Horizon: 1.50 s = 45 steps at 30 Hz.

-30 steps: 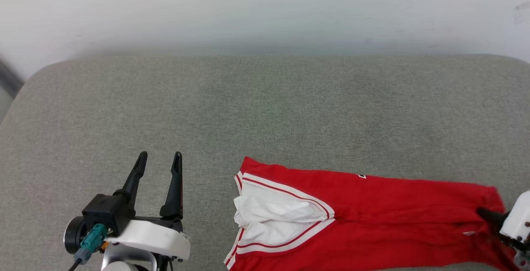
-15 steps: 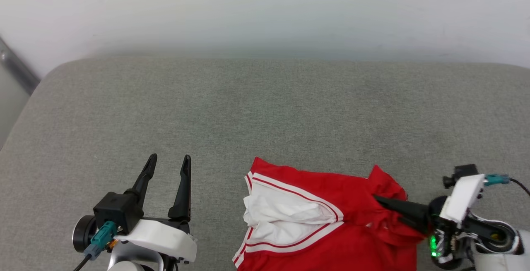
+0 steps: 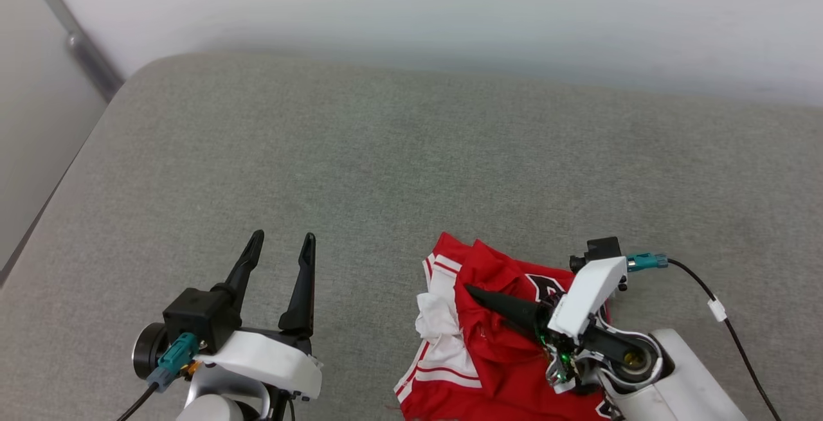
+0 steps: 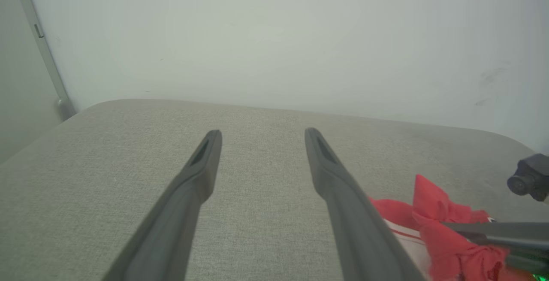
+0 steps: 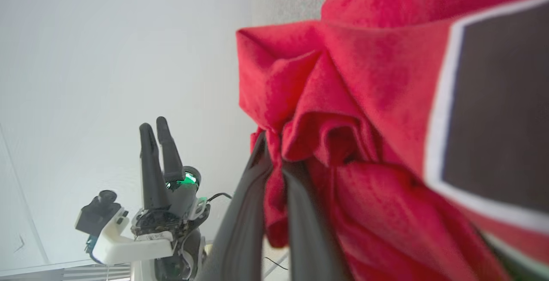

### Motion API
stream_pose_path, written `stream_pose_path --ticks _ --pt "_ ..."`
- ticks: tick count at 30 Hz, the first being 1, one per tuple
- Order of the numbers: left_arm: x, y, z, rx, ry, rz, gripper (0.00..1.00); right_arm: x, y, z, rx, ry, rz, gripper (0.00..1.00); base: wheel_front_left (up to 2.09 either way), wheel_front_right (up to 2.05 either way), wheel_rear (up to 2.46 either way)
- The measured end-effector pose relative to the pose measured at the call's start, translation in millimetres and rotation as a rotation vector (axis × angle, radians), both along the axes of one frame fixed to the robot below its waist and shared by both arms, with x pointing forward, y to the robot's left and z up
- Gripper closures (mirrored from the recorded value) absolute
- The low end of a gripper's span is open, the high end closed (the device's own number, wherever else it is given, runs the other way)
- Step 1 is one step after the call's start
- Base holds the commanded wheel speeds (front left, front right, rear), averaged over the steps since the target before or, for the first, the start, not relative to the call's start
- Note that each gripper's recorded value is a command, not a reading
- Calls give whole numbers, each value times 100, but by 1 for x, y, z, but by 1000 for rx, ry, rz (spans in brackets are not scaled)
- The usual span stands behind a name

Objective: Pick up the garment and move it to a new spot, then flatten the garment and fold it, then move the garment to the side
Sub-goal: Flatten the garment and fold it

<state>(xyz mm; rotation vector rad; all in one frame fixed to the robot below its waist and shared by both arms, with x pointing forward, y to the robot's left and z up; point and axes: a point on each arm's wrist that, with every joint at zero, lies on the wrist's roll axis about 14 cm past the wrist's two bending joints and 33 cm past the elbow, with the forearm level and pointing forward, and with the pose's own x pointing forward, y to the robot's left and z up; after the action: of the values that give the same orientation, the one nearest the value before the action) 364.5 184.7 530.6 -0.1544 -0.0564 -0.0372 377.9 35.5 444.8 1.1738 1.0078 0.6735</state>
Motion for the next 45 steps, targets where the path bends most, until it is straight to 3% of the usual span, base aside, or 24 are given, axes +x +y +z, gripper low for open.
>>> stream_pose_path --ticks 2,9,15,19,25,29,33,45 --pt "1 3 -2 -1 5 11 0 4 3 -10 -56 -20 -12 0 0 0 0" --pt "4 3 -8 -7 16 18 0 25 2 1 -172 -190 -27 0 0 0 0" --pt "9 -5 -6 -8 6 -7 0 43 -35 18 -435 -507 -12 0 0 0 0" --pt "9 -10 -7 -7 8 -16 0 60 -94 24 -705 -725 -69 0 0 0 0" --pt "13 -16 -5 -3 3 -33 0 66 -189 43 -975 -881 -279 0 0 0 0" --pt "17 -18 -4 -2 -3 -32 0 56 -235 74 -1048 -974 -483 0 0 0 0" --pt "15 -17 -5 0 1 -20 0 31 -244 93 -1049 -1032 -609 0 0 0 0" --pt "-8 -1 -19 32 38 44 0 -31 -232 91 -1044 -1014 -681 0 0 0 0"
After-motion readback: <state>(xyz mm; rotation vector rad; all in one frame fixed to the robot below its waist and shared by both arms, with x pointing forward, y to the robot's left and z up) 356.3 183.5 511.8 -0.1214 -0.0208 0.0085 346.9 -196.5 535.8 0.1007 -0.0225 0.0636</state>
